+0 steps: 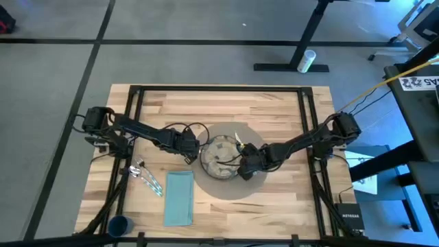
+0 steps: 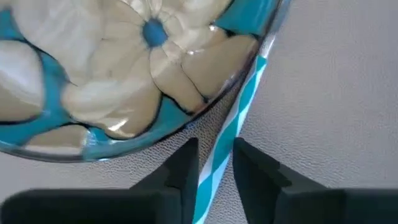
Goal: Set table place
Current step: Put the blue patterned table knife on the brown tablemat to the right of the white patterned plate
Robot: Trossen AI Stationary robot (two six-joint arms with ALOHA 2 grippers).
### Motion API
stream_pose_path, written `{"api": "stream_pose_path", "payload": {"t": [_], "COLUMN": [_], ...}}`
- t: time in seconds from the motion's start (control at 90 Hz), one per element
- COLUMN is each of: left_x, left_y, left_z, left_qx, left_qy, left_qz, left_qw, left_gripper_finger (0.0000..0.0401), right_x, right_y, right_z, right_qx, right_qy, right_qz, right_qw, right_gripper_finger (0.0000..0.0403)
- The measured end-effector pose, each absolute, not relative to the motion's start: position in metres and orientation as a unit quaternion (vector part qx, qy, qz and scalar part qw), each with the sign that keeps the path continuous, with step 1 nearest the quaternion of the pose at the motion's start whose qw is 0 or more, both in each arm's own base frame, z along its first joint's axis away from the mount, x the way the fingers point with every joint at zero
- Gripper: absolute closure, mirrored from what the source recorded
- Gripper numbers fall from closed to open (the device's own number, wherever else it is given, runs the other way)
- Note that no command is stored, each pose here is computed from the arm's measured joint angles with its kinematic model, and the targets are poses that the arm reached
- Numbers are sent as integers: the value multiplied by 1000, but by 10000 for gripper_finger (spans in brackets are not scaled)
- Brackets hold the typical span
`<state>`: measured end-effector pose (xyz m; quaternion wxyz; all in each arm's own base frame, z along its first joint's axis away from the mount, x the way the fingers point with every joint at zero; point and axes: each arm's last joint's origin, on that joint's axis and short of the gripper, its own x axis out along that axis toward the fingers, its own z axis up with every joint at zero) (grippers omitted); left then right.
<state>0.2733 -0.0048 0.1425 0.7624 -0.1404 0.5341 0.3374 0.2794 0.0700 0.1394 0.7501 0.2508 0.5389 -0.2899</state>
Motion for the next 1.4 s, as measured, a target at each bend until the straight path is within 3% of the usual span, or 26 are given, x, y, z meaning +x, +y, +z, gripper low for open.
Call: {"api": "stream_pose_path", "payload": {"t": [0.222,0.433,0.778,1.189,1.4], "left_x": [273,273,273,273,273], "left_y": [-5,-5,-5,-5,-5], "left_z": [143,143,142,142,142], "left_qx": [-140,-140,-139,-141,-141], "left_qy": [534,534,536,535,535], "left_qz": [337,338,338,339,339], "left_qw": [763,762,761,761,761], "left_gripper_finger": [401,401,401,401,401], "right_x": [278,276,276,280,285], "right_y": [70,68,67,74,76], "right_z": [139,140,141,141,147], "right_qx": [247,251,257,259,245], "right_qy": [544,529,518,531,535], "right_qz": [-294,-325,-338,-281,-254], "right_qw": [746,743,742,756,768], "right_gripper_finger": [395,402,403,401,358]}}
